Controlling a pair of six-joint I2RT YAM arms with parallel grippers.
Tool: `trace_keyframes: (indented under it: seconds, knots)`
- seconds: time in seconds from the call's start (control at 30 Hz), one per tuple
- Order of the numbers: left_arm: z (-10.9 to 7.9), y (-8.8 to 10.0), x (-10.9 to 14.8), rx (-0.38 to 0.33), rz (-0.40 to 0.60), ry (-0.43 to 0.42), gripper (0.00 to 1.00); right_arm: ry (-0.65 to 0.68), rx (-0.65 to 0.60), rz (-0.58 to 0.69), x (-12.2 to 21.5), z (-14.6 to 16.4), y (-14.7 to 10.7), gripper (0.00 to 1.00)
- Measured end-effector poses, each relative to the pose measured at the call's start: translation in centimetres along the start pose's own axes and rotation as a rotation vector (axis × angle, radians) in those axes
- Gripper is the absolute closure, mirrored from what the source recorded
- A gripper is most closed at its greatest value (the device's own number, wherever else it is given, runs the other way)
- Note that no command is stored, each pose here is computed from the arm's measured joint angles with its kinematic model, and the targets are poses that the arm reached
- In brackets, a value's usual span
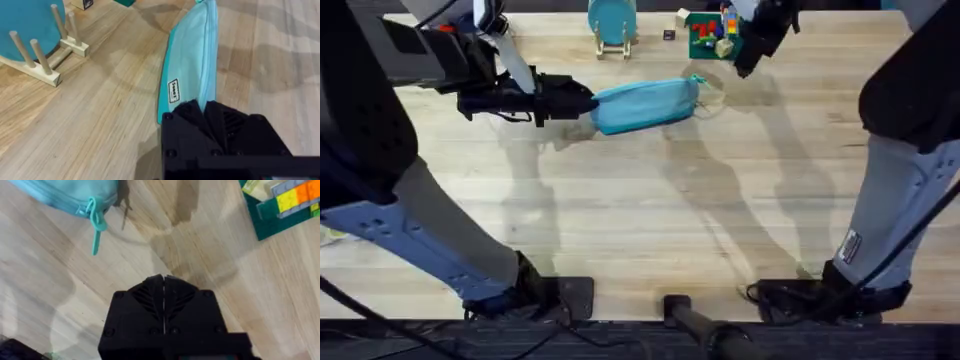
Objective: Unzip the bag, pick up the pens from the table one at a time and place them inside, then zip the bag closed.
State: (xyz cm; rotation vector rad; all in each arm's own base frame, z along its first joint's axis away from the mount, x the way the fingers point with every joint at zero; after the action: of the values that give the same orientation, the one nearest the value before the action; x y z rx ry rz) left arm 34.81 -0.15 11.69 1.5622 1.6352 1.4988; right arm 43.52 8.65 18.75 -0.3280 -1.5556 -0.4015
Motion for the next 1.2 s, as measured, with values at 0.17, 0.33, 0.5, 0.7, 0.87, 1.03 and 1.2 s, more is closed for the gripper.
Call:
trace_keyframes:
  seconds: [0.17,0.33,0.5,0.7,0.87,1.03,1.2]
  knots:
    - [0.0,0.0,0.0,0.0,0.001,0.0,0.959,-0.001,0.003,0.0,0.0,0.1,0.1,0.935]
    - [0.0,0.0,0.0,0.0,0.001,0.0,0.959,-0.001,-0.001,0.002,0.0,0.2,0.3,0.363]
    - [0.0,0.0,0.0,0.017,0.001,0.001,0.959,-0.001,-0.037,0.003,0.0,0.3,0.4,0.006]
    - [0.3,-0.5,0.3,0.033,0.041,0.03,0.538,-0.009,-0.055,-0.004,0.4,0.4,0.4,0.005]
    - [0.9,-1.2,1.2,0.051,0.074,0.075,0.014,-0.069,-0.051,-0.055,3.9,1.3,0.3,0.005]
    - [0.9,-1.3,1.2,0.076,0.085,0.08,0.006,-0.147,-0.019,-0.126,8.3,3.3,0.5,0.005]
    - [1.0,-1.2,1.3,0.151,0.09,0.086,0.006,-0.172,0.022,-0.155,9.9,4.9,1.3,0.005]
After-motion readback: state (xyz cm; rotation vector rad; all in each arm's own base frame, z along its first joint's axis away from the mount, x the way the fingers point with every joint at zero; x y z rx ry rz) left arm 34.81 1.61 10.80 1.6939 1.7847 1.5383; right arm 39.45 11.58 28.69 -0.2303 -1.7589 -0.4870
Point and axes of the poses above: each hand's point on the last joint's axis, 136 mm out from that joint toward the fingers, its own x axis back along the fingers, its own z axis along the line the jaws close on, y = z × x, the point moved 7 cm from there along x, back along the fingers, and after that the axes turned 8 degrees about x, right-handed, at the moved point
